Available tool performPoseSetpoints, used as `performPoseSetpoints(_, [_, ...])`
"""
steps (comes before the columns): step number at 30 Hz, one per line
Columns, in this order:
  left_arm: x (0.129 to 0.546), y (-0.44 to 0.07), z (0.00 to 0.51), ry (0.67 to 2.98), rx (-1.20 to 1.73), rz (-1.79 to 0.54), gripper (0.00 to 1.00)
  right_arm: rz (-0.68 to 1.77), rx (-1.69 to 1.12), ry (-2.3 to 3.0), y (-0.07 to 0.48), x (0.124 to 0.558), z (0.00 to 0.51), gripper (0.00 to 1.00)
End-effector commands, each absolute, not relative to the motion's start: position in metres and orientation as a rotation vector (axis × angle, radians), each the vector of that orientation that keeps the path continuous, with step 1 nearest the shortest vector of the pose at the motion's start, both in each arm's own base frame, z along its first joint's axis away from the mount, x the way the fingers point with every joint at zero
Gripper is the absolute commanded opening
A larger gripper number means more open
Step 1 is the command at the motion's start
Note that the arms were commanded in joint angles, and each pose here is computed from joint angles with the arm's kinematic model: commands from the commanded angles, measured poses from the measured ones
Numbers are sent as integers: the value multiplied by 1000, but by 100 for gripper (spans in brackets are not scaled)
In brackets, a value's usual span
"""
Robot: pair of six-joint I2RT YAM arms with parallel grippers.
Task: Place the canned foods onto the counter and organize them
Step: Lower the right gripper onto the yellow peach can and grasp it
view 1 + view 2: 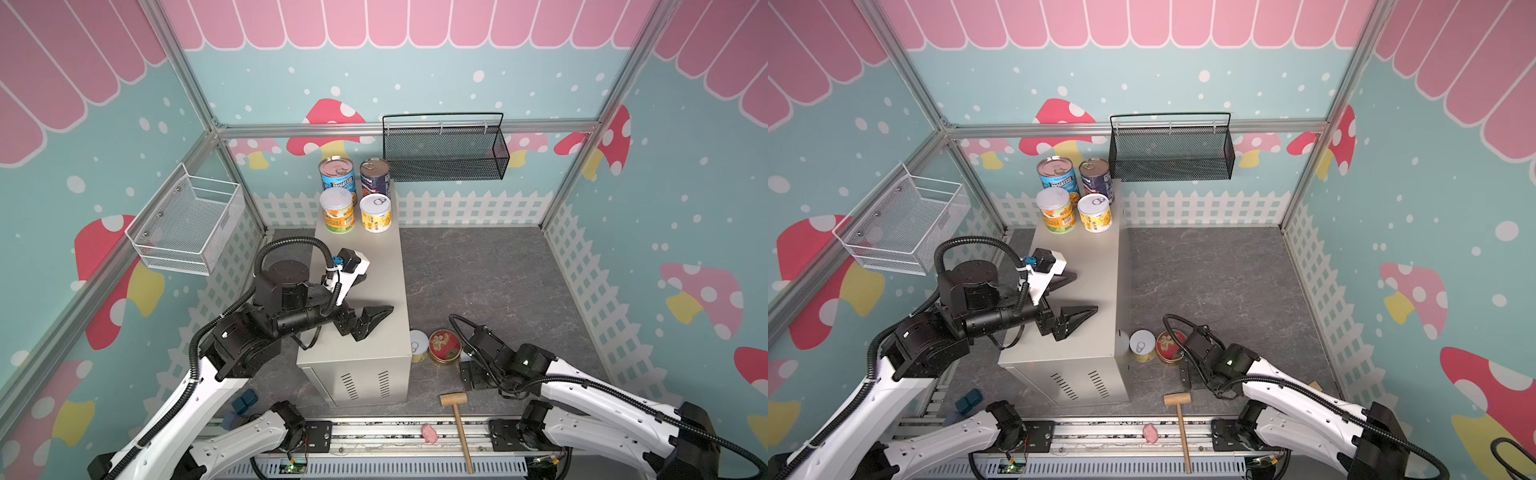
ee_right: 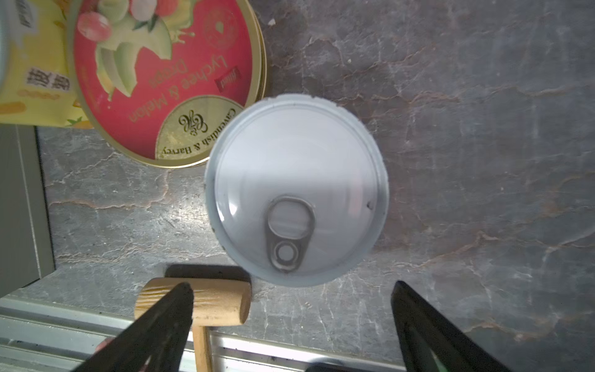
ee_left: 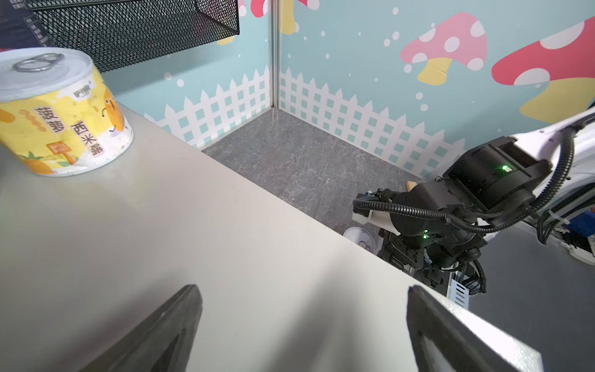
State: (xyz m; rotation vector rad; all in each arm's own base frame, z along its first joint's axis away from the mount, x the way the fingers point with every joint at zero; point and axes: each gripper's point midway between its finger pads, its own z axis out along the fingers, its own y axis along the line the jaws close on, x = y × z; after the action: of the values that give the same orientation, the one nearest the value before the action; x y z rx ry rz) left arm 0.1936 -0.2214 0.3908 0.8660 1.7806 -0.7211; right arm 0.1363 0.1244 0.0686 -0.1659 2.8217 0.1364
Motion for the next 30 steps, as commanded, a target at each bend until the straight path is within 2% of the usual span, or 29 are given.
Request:
performPoseSetpoints(1, [189,-221,394,1753,874,-737,100,189,-126,2789,138,146,65,96])
performPoseSetpoints(15, [189,-221,394,1754,865,-746,100,104,-56,2707,135,168,61,86])
performPoseSetpoints(30, [190,-224,392,1758,871,-760,100,96,7,2629,123,195,63,83])
